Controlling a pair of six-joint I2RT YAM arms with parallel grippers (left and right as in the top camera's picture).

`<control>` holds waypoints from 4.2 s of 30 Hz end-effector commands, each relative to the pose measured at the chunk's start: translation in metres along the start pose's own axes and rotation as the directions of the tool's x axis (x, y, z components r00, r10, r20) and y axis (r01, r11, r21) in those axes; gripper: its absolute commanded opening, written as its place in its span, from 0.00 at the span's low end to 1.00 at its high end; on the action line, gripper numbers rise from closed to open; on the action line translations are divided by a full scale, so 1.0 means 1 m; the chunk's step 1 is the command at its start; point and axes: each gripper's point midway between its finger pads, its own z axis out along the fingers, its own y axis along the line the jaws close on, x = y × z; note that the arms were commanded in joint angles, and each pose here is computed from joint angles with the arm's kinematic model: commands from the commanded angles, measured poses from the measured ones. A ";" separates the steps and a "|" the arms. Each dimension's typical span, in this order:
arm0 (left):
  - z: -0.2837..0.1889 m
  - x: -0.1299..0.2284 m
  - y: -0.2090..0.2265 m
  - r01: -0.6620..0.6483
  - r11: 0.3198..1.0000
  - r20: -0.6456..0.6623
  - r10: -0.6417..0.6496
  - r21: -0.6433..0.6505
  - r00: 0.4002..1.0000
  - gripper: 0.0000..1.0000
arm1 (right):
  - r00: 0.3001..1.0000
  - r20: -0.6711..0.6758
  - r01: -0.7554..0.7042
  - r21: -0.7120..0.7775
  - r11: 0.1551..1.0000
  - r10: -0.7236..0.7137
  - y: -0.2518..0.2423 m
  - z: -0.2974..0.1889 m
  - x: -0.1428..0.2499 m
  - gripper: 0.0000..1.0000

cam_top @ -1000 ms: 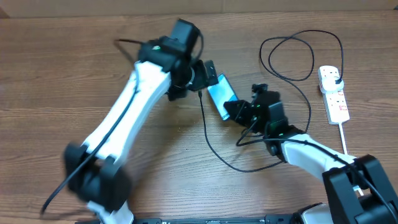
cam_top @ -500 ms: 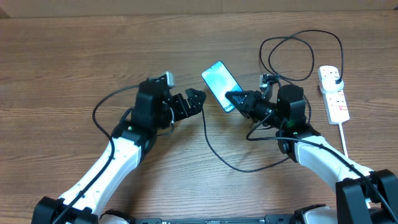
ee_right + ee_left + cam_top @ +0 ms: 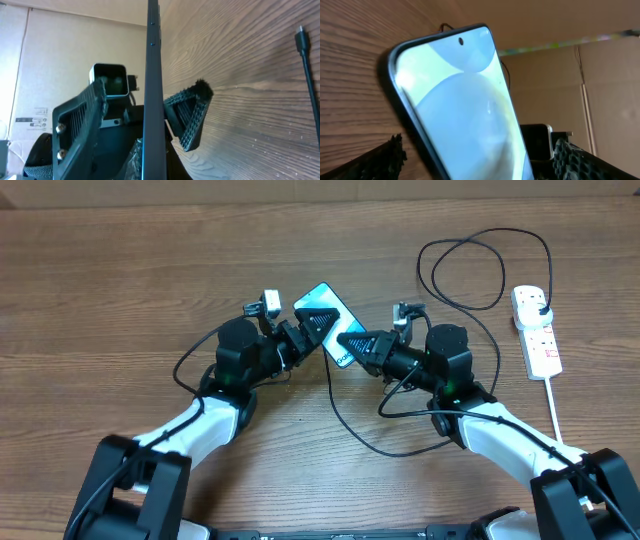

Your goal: Plug charger to phone and switch on socket

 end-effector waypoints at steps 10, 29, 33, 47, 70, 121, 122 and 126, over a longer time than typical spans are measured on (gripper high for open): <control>0.003 -0.006 -0.030 0.083 0.982 -0.003 -0.084 0.167 0.996 1.00 | 1.000 0.010 -0.006 0.011 1.000 0.006 -0.006 0.006 0.001 0.04; 0.002 -0.004 -0.035 0.125 0.974 -0.025 -0.123 0.186 0.992 0.33 | 1.000 0.007 0.008 0.008 1.000 -0.008 -0.009 0.015 0.005 0.04; 0.001 -0.004 -0.035 0.126 0.975 -0.024 -0.123 0.186 0.992 0.13 | 0.996 -0.046 0.077 -0.023 0.997 -0.078 -0.004 0.015 0.015 0.56; -0.022 -0.024 0.006 0.263 0.962 -0.078 -0.257 0.076 0.963 0.04 | 0.931 -0.049 0.361 -0.021 0.932 -0.361 0.011 -0.044 -0.006 1.00; -0.022 -0.027 0.050 0.769 0.611 -0.312 -0.780 -0.189 0.543 0.05 | 0.947 -0.096 0.303 0.575 0.760 -0.306 -0.084 -0.105 0.013 1.00; -0.029 -0.068 0.041 0.724 0.690 -0.263 -0.703 -0.028 0.660 0.04 | 0.804 -0.188 0.561 0.553 0.616 -0.564 -0.067 -0.028 0.028 0.87; -0.031 -0.070 0.041 0.707 0.707 -0.262 -0.685 -0.018 0.679 0.04 | 0.797 -0.209 0.574 0.556 0.602 -0.567 -0.070 -0.021 0.027 0.86; -0.039 -0.083 0.041 0.636 0.772 -0.253 -0.610 0.024 0.751 0.04 | 0.785 -0.266 0.593 0.583 0.556 -0.559 -0.081 0.003 0.014 0.83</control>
